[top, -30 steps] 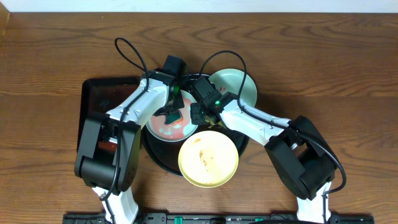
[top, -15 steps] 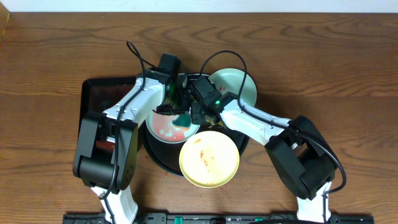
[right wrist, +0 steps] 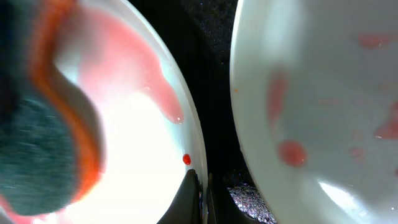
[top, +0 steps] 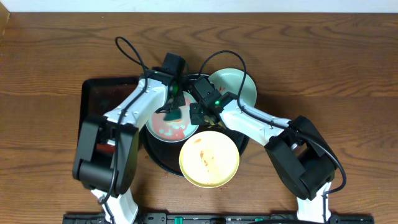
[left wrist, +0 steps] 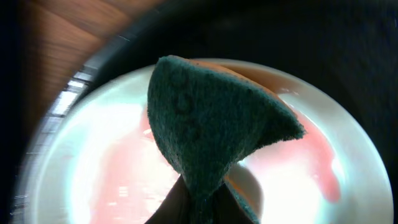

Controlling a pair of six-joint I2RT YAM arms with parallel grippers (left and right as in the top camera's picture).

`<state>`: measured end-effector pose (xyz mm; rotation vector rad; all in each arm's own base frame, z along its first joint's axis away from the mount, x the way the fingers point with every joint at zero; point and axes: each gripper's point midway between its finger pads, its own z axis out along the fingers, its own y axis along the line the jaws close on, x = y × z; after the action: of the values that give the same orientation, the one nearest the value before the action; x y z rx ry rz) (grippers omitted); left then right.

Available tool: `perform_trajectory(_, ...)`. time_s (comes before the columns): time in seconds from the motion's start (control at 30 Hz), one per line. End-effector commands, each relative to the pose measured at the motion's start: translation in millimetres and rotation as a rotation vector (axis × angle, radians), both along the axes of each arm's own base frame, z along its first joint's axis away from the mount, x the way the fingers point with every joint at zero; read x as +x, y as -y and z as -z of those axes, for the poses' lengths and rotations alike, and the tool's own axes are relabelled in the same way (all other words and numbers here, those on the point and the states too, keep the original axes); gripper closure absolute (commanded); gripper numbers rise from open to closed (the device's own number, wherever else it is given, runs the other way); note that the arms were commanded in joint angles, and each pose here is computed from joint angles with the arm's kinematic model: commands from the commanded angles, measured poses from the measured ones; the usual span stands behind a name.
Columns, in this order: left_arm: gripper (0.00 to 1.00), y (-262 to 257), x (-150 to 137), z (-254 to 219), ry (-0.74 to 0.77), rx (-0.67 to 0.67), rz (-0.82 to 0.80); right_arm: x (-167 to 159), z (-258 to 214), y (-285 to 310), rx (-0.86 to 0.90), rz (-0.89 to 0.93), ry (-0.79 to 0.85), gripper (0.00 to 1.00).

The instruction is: Clean dirty plates on tray and stack at the side

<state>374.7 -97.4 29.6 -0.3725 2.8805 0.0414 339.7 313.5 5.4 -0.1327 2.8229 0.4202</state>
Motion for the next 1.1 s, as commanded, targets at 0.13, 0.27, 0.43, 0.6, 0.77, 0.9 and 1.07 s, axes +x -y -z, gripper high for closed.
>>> perform_trajectory(0.13, 0.93, -20.5, 15.5, -103.0, 0.260, 0.027, -0.025, -7.4, 19.2, 10.1, -0.066, -0.006, -0.024, 0.99)
perform_trajectory(0.27, 0.92, -28.5, 8.0, -145.5, 0.355, 0.005, -0.032, -7.3, 16.5, 8.6, -0.059, -0.017, -0.020, 0.99)
perform_trajectory(0.43, 0.93, -58.2, -8.6, -181.1, 0.418, 0.000, -0.100, 2.3, -18.2, 1.7, -0.049, -0.119, 0.068, 0.99)
perform_trajectory(0.6, 0.93, -84.1, -16.6, -180.3, 0.391, 0.020, -0.164, 16.2, -62.7, 16.3, -0.127, -0.108, 0.209, 0.99)
perform_trajectory(0.77, 0.93, -104.1, -20.8, -173.2, 0.366, 0.036, -0.217, 26.2, -110.1, 31.4, -0.225, -0.098, 0.380, 0.99)
perform_trajectory(0.9, 0.93, -114.0, -23.3, -169.3, 0.353, 0.043, -0.244, 29.8, -148.2, 39.5, -0.312, -0.089, 0.526, 0.99)
perform_trajectory(1.07, 0.92, -118.1, -25.1, -167.5, 0.343, 0.047, -0.255, 27.3, -180.7, 36.0, -0.477, -0.133, 0.705, 0.99)
